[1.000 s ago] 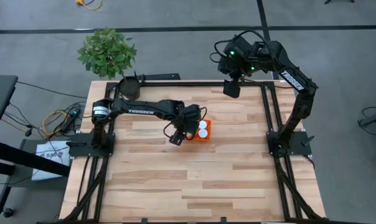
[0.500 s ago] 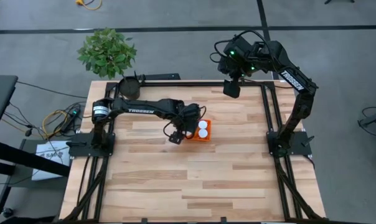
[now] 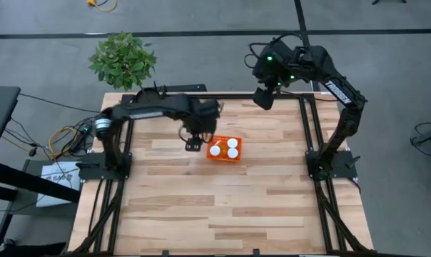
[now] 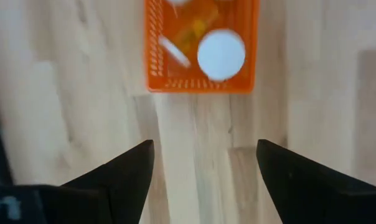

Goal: Pick and place pill bottles into a basket
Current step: Return to Home Position

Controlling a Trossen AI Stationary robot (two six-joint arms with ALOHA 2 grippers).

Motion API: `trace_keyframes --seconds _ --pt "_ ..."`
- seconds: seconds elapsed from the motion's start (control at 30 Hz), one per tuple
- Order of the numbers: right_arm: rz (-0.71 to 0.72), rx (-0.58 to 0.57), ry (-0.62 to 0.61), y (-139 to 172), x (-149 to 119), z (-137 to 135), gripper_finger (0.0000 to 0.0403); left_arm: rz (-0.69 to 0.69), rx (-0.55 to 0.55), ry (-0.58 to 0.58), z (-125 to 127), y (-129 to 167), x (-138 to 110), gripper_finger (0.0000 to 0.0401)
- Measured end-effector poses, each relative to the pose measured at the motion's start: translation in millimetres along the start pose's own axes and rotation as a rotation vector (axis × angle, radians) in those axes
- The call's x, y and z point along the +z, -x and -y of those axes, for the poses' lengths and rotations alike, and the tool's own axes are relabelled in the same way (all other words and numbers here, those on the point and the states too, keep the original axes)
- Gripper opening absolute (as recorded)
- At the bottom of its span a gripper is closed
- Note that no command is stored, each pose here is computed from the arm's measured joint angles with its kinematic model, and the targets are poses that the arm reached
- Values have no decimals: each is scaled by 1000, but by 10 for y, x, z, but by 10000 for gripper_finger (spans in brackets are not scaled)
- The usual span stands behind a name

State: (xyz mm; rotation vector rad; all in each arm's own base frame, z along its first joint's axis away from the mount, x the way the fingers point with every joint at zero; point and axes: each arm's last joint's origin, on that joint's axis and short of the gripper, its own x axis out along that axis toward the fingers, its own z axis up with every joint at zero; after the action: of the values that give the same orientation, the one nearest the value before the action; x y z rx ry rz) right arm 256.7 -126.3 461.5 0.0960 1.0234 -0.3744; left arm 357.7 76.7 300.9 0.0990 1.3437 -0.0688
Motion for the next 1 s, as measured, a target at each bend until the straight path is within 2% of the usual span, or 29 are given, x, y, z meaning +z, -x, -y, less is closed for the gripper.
trace_keyframes --seconds 0.13,0.33,0.5,0.6,0.73,0.83,1.0 --pt "151 88 12 217 8 -64 265 189 53 61 29 527 -142 272" --pt "450 210 22 671 -5 -130 265 567 124 80 231 1353 -433 272" --pt "608 231 36 989 -80 -206 265 855 146 94 434 1718 -808 272" --pt "646 251 39 1094 -123 -263 265 995 144 122 537 1764 -1079 272" --pt "687 286 31 1131 -132 -335 265 1095 125 172 647 1619 -1459 272" --pt "742 314 20 1056 -128 -400 265 1163 110 209 715 1446 -1722 272" --pt "784 371 -28 751 -262 -511 265 1254 83 262 817 1131 -2122 272"
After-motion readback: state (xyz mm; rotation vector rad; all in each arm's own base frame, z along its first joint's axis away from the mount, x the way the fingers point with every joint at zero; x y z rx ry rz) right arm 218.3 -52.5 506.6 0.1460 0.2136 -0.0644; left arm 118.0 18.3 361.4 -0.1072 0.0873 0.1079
